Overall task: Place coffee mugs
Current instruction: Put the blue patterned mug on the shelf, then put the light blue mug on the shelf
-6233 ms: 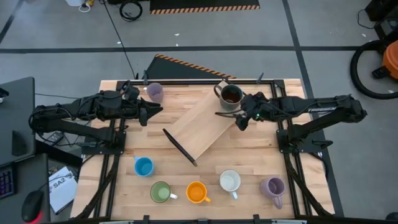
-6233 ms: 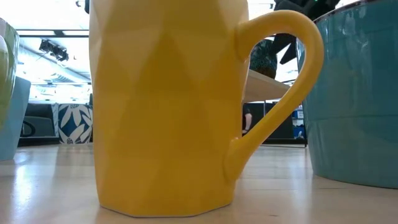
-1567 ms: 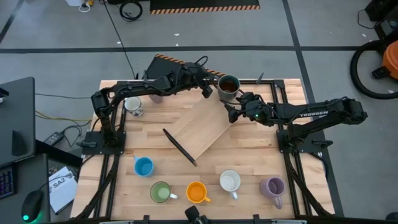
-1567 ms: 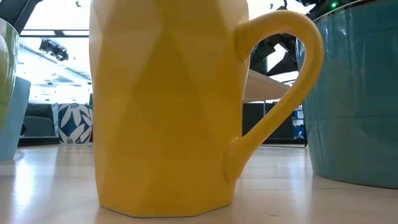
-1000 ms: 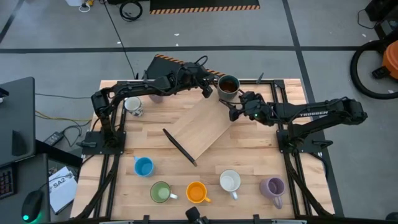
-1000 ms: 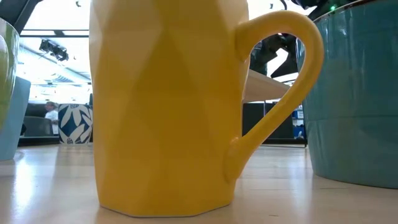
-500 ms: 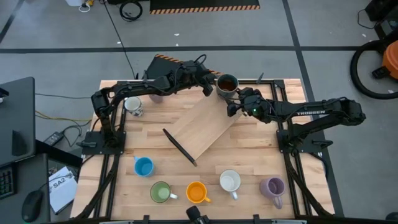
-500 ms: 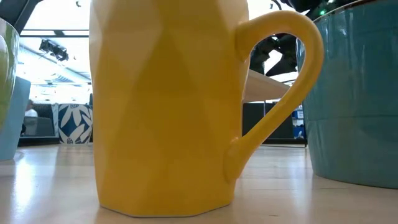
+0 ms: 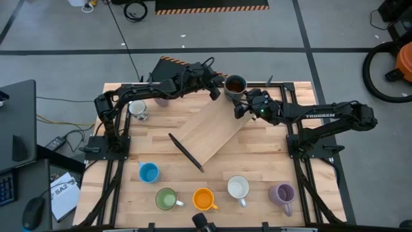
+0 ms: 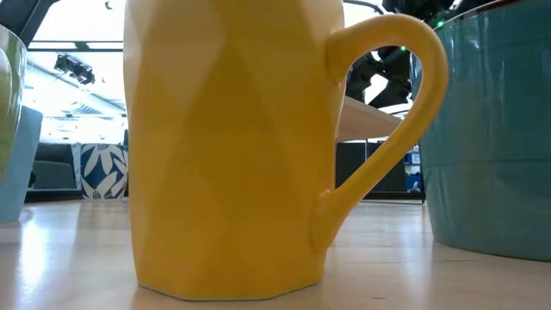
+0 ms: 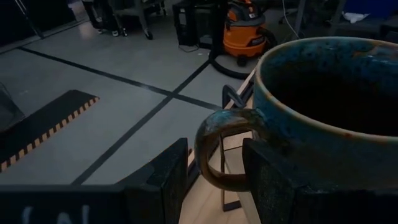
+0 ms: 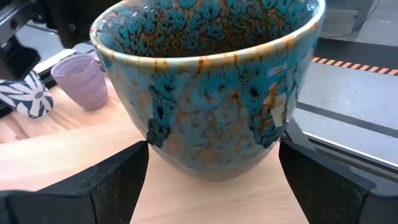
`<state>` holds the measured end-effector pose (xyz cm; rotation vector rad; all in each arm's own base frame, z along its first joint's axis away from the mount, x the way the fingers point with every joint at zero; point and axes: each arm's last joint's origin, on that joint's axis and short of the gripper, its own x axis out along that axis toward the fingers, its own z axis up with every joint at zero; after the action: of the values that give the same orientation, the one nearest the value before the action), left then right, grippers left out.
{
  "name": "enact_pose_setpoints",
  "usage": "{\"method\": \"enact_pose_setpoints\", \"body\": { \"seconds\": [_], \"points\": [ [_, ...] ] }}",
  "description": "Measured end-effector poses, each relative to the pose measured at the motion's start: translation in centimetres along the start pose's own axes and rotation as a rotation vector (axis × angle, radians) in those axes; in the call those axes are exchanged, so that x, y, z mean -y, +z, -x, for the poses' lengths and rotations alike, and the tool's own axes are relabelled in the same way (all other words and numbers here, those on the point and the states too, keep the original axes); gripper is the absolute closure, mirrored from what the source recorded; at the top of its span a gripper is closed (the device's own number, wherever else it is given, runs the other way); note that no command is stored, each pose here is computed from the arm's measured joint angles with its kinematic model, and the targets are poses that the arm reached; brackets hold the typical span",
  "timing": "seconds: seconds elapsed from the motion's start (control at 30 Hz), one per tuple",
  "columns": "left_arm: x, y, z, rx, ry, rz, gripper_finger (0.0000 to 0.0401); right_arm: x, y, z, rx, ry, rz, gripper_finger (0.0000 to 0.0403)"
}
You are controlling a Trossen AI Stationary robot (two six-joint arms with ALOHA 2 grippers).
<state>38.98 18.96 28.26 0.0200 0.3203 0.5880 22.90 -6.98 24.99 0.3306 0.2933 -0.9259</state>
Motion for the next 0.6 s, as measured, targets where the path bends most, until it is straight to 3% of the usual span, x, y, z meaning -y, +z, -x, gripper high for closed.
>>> {"method": "enact_pose_setpoints", "body": {
  "seconds": [0.33,0.6],
  "points": [
    [0.0,0.0,0.0,-0.001,0.003,0.000,0.0241,0.1,0.0,-0.5,-0.014,0.027,-0.010,0.0036],
    [-0.3,0.5,1.4,-0.060,-0.001,-0.020,0.0241,0.6,0.5,1.0,-0.074,0.038,0.005,0.0036]
  ]
}}
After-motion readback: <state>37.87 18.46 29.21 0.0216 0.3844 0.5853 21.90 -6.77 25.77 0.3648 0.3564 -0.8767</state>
